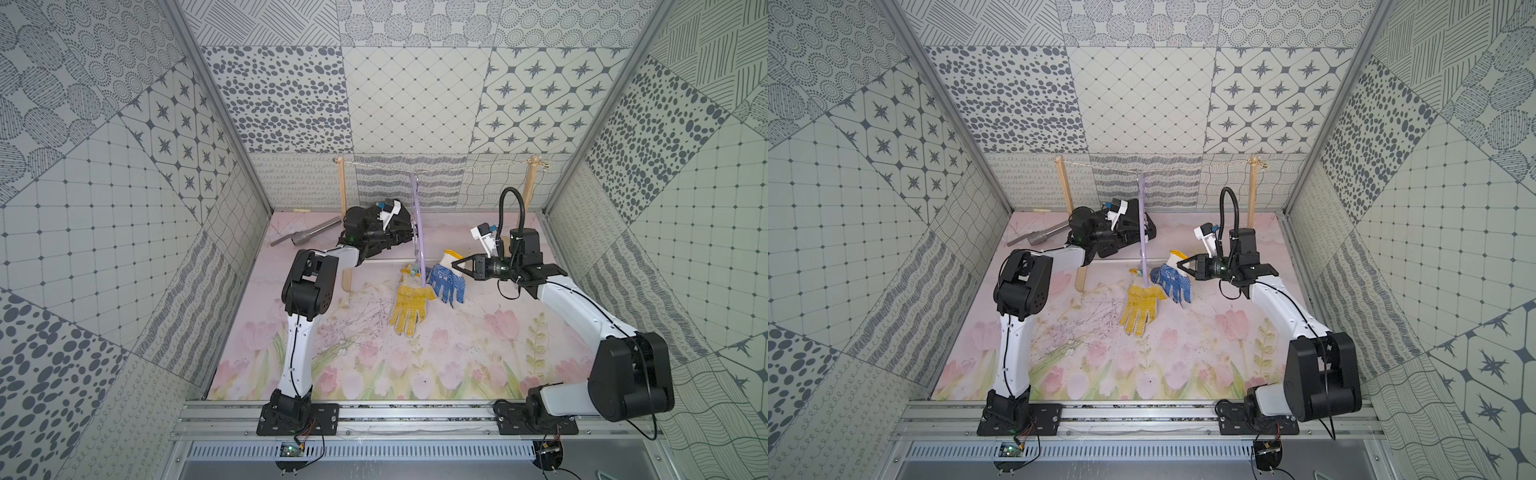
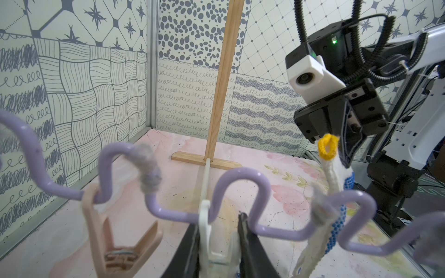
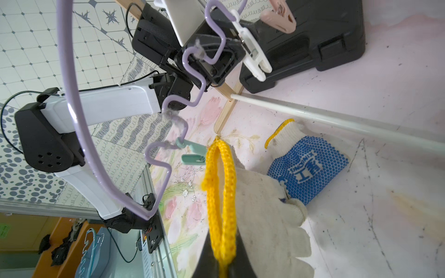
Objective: Clip the gloves onto a hanger to dry
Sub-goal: Open the clamp at the hanger.
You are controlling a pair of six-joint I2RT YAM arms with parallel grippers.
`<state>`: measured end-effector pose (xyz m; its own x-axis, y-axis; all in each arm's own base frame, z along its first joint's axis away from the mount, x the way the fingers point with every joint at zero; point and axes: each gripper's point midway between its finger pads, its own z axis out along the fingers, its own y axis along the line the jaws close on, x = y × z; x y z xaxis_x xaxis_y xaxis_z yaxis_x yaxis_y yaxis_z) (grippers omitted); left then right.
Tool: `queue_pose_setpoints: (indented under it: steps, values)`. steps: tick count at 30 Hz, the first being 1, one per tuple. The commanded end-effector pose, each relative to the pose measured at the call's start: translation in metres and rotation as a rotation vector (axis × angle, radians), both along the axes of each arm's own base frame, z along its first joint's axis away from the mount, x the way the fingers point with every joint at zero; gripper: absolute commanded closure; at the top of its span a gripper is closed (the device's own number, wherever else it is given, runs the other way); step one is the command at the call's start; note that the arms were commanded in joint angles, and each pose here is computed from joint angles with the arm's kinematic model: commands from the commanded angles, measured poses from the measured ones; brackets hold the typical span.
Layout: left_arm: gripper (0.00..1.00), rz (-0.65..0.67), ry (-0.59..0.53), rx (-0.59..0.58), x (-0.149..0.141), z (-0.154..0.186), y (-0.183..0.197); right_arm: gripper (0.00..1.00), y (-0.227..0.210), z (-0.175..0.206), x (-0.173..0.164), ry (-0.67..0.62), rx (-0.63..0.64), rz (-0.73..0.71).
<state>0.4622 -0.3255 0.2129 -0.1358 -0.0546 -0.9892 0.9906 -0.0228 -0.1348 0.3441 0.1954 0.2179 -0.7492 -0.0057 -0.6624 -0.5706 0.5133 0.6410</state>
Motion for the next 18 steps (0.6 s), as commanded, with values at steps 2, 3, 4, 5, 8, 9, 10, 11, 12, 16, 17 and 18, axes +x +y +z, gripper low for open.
queue_pose_setpoints:
  steps: [2,3,4,5,8,9,10,11,12,16,17,18]
  values:
    - [1.0,-0.081,-0.047,-0.045,-0.014,0.018,-0.001,1.0,0.0,-0.017,0.014,-0.021,-0.089,0.064]
    - [1.0,-0.093,-0.045,-0.046,-0.016,0.018,-0.002,1.0,0.0,-0.021,0.017,-0.015,-0.101,0.069]
    - [1.0,-0.109,-0.042,-0.046,-0.018,0.019,-0.003,1.0,0.002,-0.024,0.019,-0.014,-0.113,0.081]
    - [1.0,-0.123,-0.037,-0.047,-0.021,0.019,-0.004,1.0,0.003,-0.027,0.021,-0.013,-0.125,0.094]
    - [1.0,-0.155,-0.022,-0.048,-0.025,0.02,-0.008,1.0,0.011,-0.038,0.023,-0.02,-0.153,0.128]
    - [1.0,-0.165,-0.016,-0.046,-0.026,0.019,-0.009,1.0,0.013,-0.042,0.024,-0.021,-0.16,0.132]
    - [1.0,-0.179,-0.009,-0.043,-0.027,0.019,-0.01,1.0,0.016,-0.045,0.025,-0.024,-0.162,0.137]
    - [1.0,-0.191,-0.003,-0.037,-0.029,0.018,-0.012,1.0,0.019,-0.048,0.026,-0.028,-0.161,0.142]
    - [1.0,-0.2,0.0,-0.034,-0.031,0.017,-0.013,1.0,0.02,-0.051,0.027,-0.027,-0.162,0.143]
    - [1.0,-0.227,0.005,-0.024,-0.038,0.016,-0.018,1.0,0.024,-0.059,0.034,-0.022,-0.152,0.143]
    - [1.0,-0.232,0.005,-0.023,-0.04,0.017,-0.02,1.0,0.025,-0.059,0.035,-0.021,-0.147,0.145]
    - [1.0,-0.237,0.008,-0.021,-0.041,0.017,-0.021,1.0,0.025,-0.06,0.036,-0.023,-0.145,0.147]
